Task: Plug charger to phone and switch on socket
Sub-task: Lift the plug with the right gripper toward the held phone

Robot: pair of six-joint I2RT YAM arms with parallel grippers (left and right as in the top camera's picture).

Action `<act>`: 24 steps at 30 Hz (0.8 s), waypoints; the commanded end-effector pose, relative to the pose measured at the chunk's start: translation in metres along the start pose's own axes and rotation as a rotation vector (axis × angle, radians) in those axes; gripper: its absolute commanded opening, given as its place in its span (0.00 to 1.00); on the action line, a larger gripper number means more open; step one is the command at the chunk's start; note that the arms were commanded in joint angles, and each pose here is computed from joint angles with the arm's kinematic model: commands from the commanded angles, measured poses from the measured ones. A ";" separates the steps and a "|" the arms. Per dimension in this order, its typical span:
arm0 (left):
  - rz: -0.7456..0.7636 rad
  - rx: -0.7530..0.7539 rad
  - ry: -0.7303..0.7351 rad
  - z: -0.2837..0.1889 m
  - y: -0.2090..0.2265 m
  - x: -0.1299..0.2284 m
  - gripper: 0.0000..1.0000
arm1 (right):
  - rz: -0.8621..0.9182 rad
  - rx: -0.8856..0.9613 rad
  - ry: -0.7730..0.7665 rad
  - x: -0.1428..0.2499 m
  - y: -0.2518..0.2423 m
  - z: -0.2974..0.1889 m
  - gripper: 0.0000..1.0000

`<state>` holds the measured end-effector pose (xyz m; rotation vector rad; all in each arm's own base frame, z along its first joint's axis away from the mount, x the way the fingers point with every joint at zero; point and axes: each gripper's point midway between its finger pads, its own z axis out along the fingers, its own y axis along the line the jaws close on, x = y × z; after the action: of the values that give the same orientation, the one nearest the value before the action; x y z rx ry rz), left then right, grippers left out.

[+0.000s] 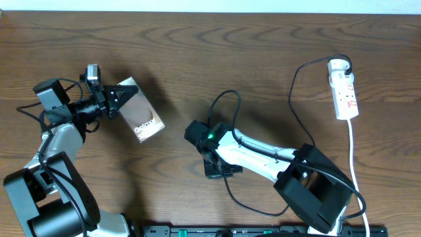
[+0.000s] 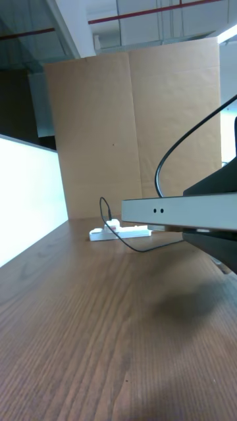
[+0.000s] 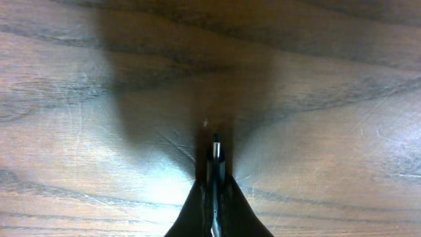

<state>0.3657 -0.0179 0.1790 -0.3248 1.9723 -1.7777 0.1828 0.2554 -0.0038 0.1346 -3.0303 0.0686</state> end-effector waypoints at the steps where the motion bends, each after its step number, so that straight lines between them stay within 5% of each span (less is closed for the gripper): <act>1: -0.014 0.027 0.019 -0.002 -0.005 0.003 0.07 | 0.009 0.021 0.005 -0.002 -0.003 0.008 0.01; 10: -0.014 0.028 0.019 -0.002 -0.006 0.003 0.07 | -0.070 -0.090 0.026 -0.032 0.002 -0.027 0.01; 14: -0.013 0.028 0.019 -0.002 -0.006 0.003 0.07 | -0.329 -0.487 0.112 -0.032 0.050 -0.076 0.01; 18: -0.014 0.028 0.019 -0.002 -0.006 0.003 0.07 | -0.762 -1.305 0.094 -0.003 0.093 -0.189 0.01; 24: -0.041 0.027 0.020 -0.001 -0.006 0.003 0.07 | -0.889 -1.452 -0.023 0.002 0.081 -0.207 0.01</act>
<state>0.3657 -0.0179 0.1791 -0.3391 1.9746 -1.7862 0.1989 0.3378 0.1562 0.9158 -2.2276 -1.5314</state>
